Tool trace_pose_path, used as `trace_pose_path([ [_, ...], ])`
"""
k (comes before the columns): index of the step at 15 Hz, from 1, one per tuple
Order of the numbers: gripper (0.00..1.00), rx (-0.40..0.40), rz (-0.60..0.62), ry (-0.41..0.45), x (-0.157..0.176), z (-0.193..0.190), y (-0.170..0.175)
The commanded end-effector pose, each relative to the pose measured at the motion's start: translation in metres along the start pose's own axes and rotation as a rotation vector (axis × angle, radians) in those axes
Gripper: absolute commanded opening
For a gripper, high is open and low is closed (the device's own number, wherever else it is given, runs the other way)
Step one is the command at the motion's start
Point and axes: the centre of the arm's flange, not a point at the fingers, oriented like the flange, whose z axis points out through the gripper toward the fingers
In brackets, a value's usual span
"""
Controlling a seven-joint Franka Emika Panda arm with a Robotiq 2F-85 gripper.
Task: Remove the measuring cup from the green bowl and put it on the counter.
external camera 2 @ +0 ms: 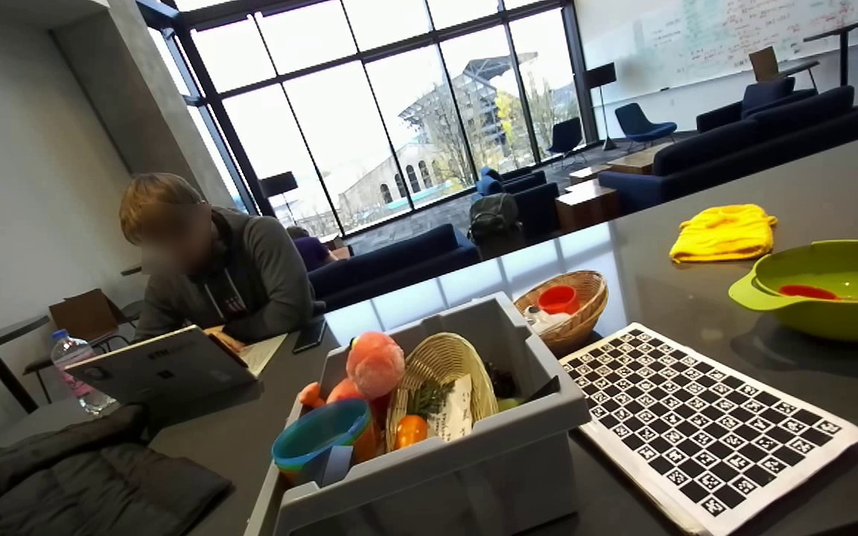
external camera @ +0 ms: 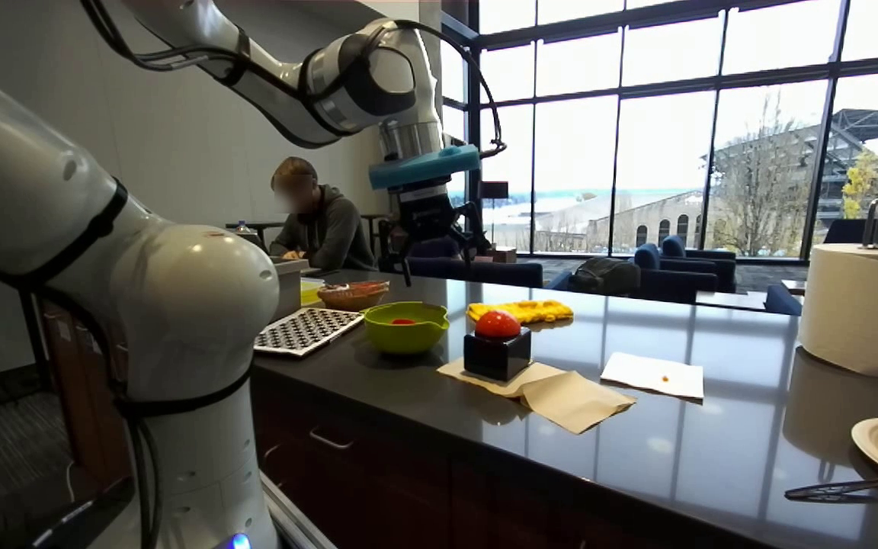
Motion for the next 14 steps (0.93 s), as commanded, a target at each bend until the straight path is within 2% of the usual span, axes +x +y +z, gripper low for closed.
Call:
trace_pose_path([
  [1,1.00,-0.013,-0.057,0.008,0.006,0.006,-0.008],
  [5,1.00,-0.040,-0.209,0.077,0.029,0.005,-0.037],
  [8,1.00,-0.072,-0.357,0.162,0.054,0.000,-0.065],
  [14,1.00,-0.075,-0.659,0.283,0.096,-0.009,-0.119],
])
